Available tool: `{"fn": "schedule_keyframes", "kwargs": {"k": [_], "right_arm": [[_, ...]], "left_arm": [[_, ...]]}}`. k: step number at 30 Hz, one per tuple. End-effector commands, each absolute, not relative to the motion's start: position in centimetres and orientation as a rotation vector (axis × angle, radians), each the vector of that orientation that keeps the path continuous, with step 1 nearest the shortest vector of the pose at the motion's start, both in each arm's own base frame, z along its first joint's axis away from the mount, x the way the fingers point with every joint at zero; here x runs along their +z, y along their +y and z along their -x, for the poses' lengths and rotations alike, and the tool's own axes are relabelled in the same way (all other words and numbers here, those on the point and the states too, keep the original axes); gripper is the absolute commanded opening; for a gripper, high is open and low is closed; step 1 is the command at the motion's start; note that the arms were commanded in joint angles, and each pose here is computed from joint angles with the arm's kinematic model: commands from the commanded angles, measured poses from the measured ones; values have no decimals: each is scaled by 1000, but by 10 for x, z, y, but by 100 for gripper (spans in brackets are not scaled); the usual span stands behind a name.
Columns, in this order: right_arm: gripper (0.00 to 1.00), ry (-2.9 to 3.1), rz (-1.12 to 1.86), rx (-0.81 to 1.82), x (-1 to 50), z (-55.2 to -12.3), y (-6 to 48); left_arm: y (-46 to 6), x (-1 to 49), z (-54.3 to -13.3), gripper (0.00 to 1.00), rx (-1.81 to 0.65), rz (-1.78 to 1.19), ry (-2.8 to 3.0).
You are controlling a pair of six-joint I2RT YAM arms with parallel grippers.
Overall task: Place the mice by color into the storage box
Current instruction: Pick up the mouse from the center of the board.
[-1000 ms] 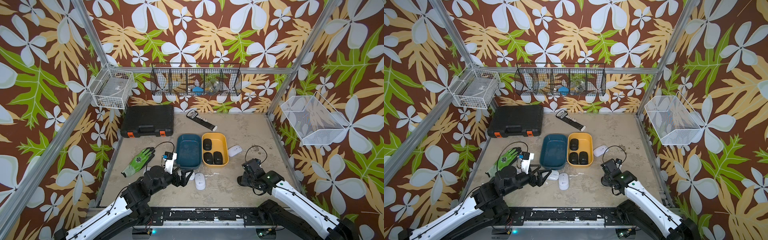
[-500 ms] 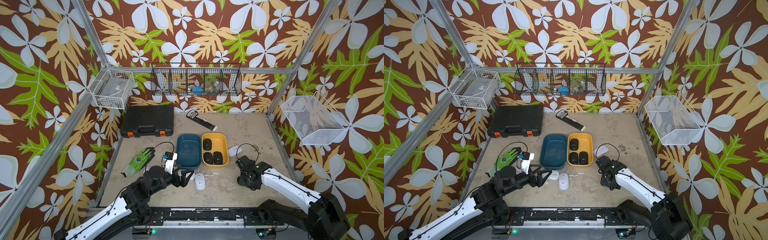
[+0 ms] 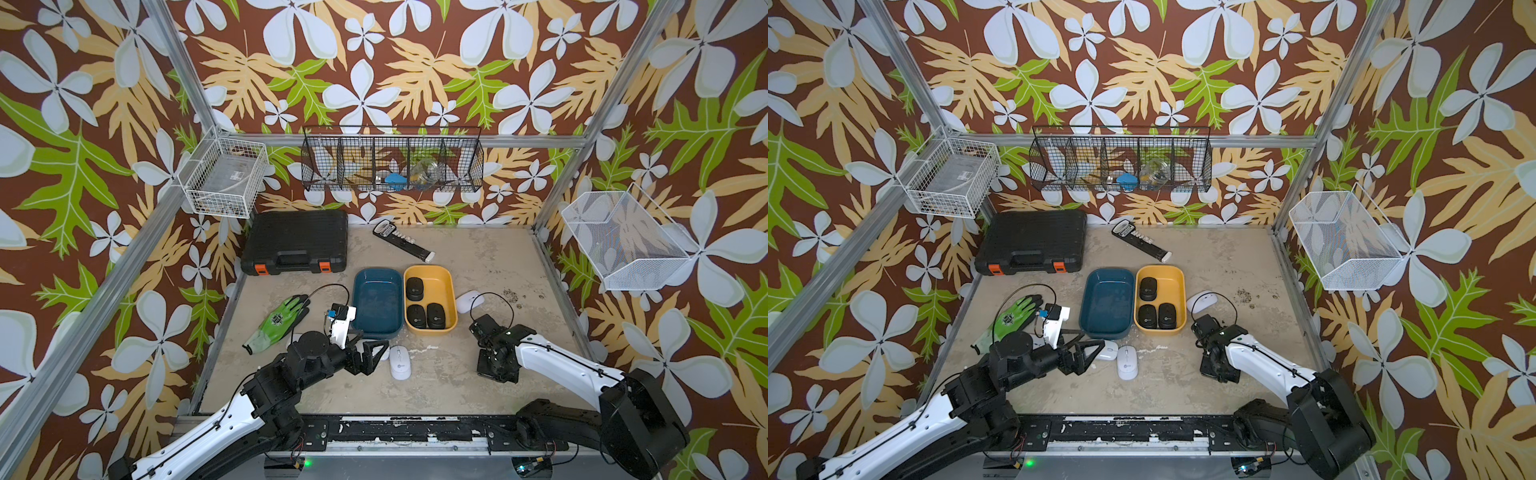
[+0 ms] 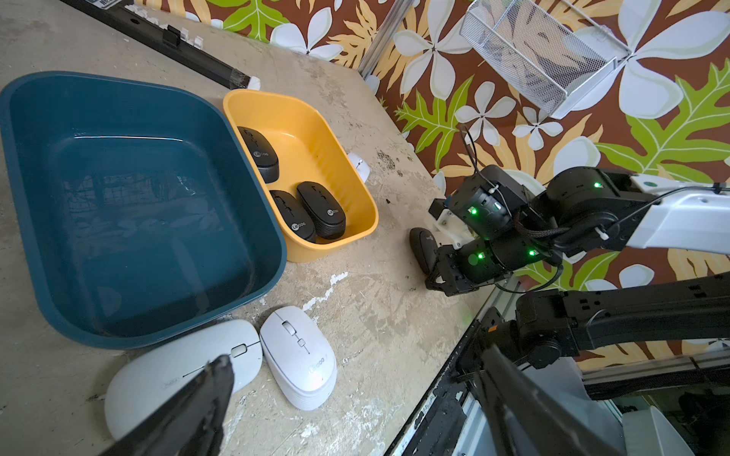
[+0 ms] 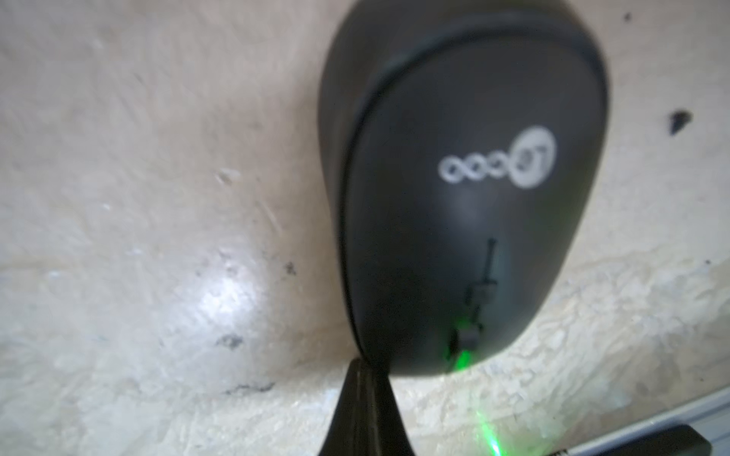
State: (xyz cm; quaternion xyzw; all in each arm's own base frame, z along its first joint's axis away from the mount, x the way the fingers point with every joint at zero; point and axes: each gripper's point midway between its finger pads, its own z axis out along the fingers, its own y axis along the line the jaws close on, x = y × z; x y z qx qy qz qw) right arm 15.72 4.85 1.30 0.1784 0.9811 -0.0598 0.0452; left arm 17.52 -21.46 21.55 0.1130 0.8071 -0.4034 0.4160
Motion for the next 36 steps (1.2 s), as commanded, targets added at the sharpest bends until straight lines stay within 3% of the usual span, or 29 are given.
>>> {"fn": "schedule_keyframes", "kwargs": {"k": [1,14,25,30,36], "right_arm": [[0,2959,-561,-198,15,-165,39],[0,2828,-625,-182,54,-195,3],[0,2879,-642,146,44,-184,33],[0,2933,-624,92,34,-169,33],[0,2905,-698,-123,23,-178,11]], "left_arm": [[-215,221,-178,100,-1007,-291,2000],[-215,214,-180,100,-986,-282,2026],[-215,212,-180,100,-986,-282,2033],[-216,212,-180,100,-991,-280,2033],[-215,213,-179,100,-990,-281,2032]]}}
